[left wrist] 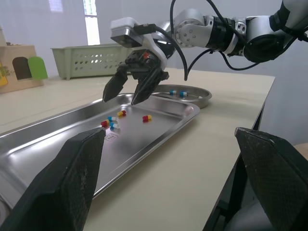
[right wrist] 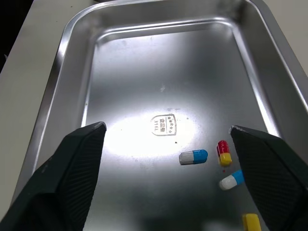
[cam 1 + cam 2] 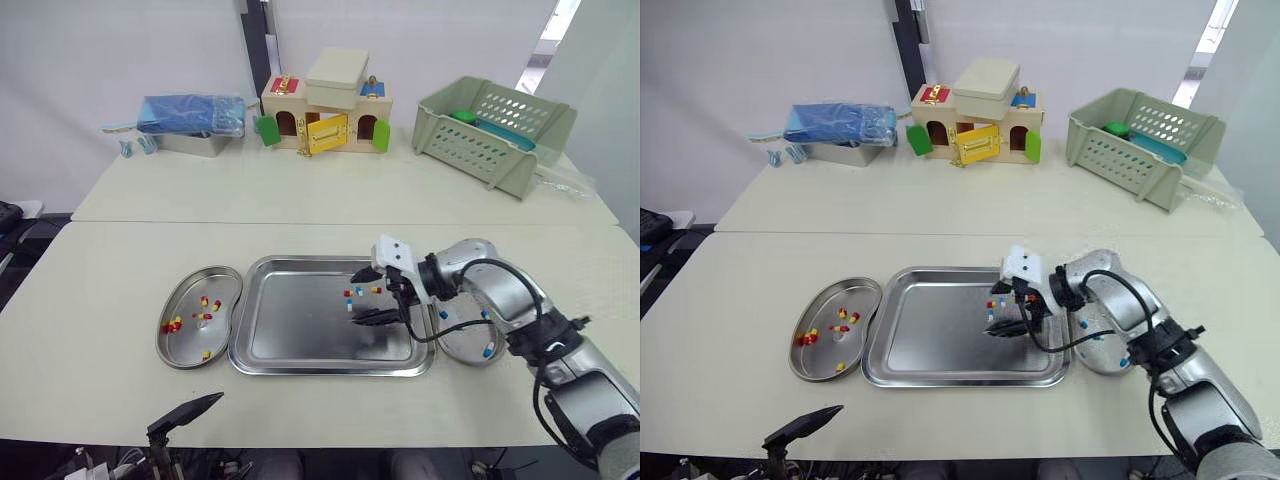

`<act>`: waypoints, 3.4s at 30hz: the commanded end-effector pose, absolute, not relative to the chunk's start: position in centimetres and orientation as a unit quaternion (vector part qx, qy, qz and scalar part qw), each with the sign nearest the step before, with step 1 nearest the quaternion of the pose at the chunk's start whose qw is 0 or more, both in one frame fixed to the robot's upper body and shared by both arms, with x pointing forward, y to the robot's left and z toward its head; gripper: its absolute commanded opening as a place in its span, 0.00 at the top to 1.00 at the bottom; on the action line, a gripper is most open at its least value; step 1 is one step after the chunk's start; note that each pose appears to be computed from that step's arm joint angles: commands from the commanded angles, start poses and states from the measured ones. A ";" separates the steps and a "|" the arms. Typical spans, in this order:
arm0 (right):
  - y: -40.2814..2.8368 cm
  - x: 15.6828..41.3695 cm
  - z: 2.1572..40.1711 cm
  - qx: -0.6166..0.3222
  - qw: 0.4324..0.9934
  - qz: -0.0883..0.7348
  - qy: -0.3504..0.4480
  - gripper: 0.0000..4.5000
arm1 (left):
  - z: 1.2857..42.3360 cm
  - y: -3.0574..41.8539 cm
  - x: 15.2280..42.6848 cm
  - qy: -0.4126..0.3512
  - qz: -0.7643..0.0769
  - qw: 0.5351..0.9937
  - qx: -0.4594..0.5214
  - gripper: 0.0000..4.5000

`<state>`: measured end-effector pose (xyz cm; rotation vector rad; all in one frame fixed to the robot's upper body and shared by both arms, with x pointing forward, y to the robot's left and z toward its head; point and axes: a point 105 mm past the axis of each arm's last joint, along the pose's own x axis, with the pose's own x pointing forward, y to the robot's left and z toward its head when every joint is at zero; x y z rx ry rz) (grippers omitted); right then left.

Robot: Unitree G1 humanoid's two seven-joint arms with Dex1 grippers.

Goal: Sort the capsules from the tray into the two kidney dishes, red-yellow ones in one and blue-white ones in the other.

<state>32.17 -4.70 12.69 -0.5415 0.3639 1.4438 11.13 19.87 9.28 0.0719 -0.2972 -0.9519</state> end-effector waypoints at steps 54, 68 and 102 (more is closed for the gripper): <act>-3.5 34.0 9.9 -0.312 0.685 0.637 0.165 0.52 | 10.0 19.0 11.6 -0.144 -0.431 0.890 0.045 0.00; -3.6 33.7 9.6 -0.314 0.678 0.642 0.172 0.85 | 9.9 19.0 11.6 -0.143 -0.432 0.889 0.045 0.00; -19.3 28.7 15.9 -0.263 0.778 0.534 0.202 0.85 | 9.6 17.2 11.7 -0.168 -0.591 0.787 0.057 0.00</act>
